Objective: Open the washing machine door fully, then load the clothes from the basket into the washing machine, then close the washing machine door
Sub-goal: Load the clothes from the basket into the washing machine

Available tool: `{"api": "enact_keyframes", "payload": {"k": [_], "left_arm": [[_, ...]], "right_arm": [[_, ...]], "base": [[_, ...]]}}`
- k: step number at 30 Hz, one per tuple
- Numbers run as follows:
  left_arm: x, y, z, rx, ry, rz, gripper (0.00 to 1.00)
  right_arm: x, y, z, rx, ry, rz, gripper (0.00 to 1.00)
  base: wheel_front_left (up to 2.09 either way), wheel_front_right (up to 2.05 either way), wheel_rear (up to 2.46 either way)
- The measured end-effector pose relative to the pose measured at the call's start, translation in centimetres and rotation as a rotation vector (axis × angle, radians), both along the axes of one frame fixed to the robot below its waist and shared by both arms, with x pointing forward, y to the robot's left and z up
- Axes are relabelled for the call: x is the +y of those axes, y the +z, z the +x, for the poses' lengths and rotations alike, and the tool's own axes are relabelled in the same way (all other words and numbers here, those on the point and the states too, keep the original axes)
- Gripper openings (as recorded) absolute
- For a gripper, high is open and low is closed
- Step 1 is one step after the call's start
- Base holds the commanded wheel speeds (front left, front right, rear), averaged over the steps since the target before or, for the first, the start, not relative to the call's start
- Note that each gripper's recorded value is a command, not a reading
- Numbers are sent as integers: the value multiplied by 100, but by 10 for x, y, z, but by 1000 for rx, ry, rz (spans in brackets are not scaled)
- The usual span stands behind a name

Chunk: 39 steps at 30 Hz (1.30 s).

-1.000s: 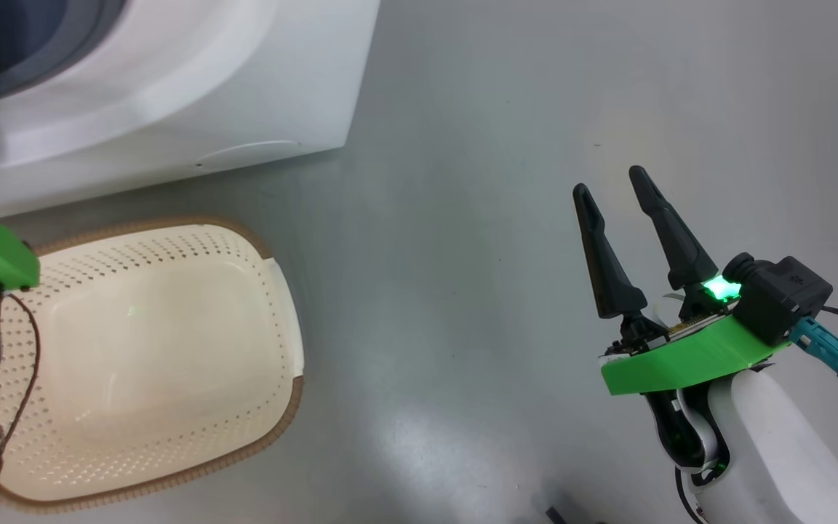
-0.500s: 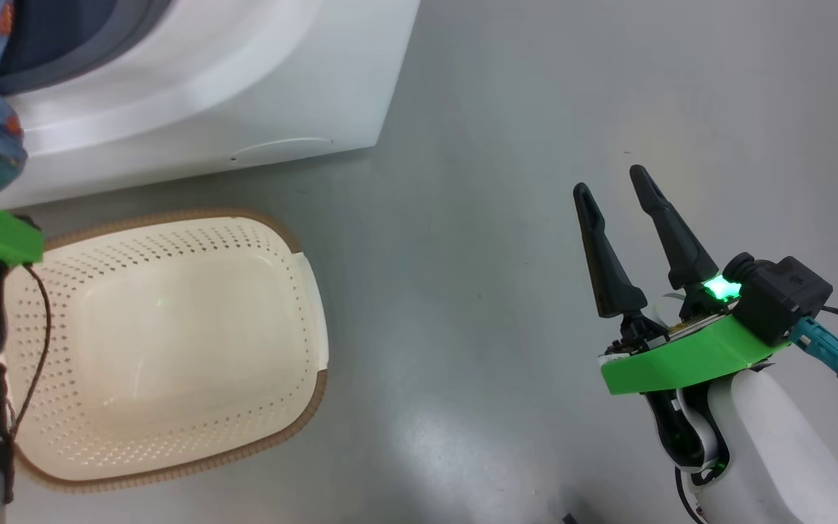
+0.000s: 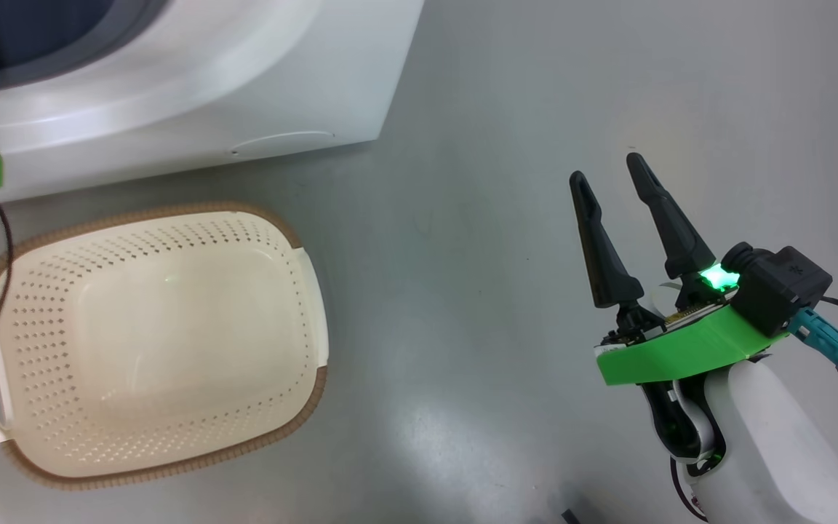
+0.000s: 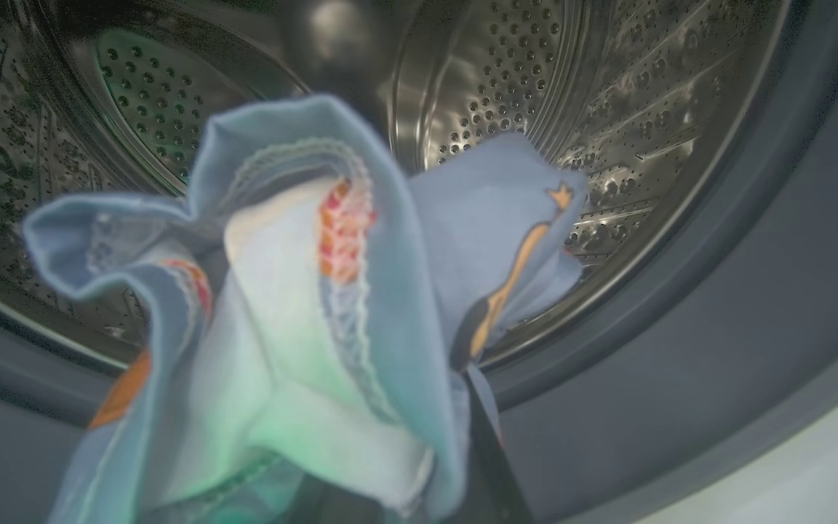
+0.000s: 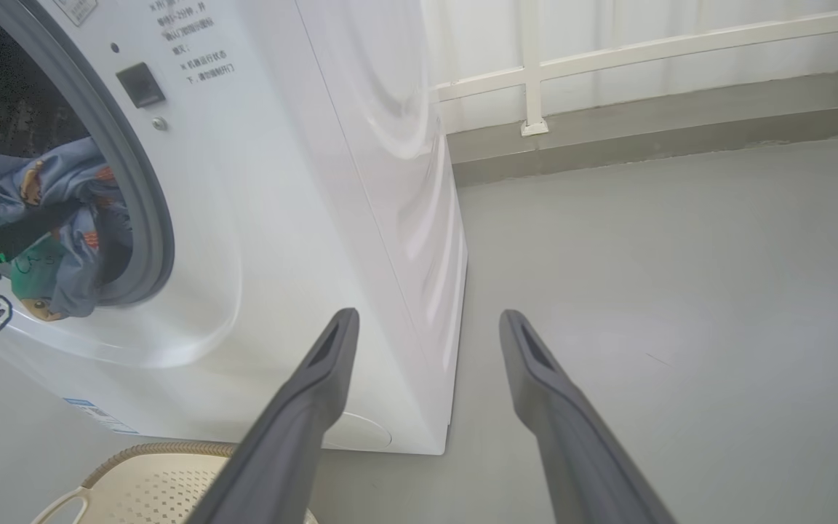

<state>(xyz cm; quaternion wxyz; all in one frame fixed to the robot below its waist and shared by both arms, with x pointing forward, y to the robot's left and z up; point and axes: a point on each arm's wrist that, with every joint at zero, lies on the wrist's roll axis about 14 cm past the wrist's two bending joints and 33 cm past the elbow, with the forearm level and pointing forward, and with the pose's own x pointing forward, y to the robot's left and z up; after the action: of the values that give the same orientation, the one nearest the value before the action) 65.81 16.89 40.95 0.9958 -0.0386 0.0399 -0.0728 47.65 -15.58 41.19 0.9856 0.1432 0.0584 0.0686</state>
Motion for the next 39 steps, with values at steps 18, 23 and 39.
{"api": "enact_keyframes", "payload": {"k": [18, 23, 39], "left_arm": [[-2, 5, 59, 59, 28, 2, 0], [-2, 19, 79, 12, 23, 28, 0], [-9, -1, 88, -39, 19, 51, 0]], "right_arm": [[-7, -3, -4, 17, -29, -8, 100], [-14, -8, -7, 34, -47, -20, 100], [-21, -20, -9, 67, -65, -32, 100]], "base": [[0, 0, 0], [0, 0, 0], [0, 0, 0]]}}
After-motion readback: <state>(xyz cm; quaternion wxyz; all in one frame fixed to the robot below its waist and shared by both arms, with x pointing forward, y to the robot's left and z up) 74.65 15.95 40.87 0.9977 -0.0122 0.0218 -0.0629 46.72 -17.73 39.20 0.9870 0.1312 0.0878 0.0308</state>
